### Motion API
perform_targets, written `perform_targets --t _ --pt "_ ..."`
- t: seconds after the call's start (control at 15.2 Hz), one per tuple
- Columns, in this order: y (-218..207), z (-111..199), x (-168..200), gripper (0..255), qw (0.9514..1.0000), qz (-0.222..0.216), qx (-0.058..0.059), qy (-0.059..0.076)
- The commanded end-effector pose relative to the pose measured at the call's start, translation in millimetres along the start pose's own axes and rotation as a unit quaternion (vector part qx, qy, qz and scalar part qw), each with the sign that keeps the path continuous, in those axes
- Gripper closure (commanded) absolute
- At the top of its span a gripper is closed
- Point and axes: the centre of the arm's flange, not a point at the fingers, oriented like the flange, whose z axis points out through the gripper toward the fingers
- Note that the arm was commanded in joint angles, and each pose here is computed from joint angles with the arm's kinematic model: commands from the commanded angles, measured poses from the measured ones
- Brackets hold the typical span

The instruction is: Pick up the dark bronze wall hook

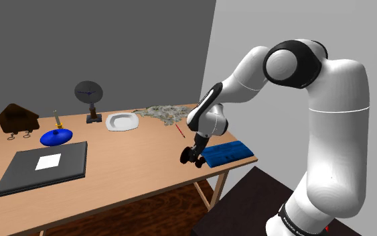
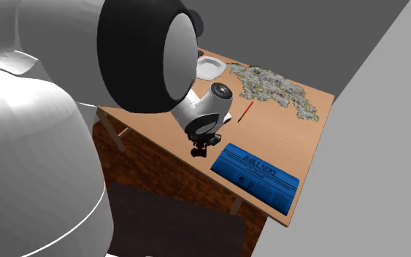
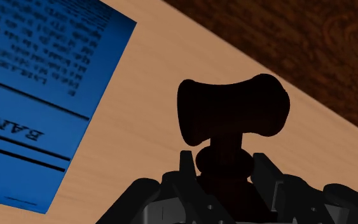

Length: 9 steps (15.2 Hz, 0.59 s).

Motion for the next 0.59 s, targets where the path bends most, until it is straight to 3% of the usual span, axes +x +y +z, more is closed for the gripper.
perform_targets --t 0.0,0.53 --pt "-2 -11 0 255 1.0000 0.000 0.000 0.000" --pt "-11 -52 4 255 1.0000 0.000 0.000 0.000"
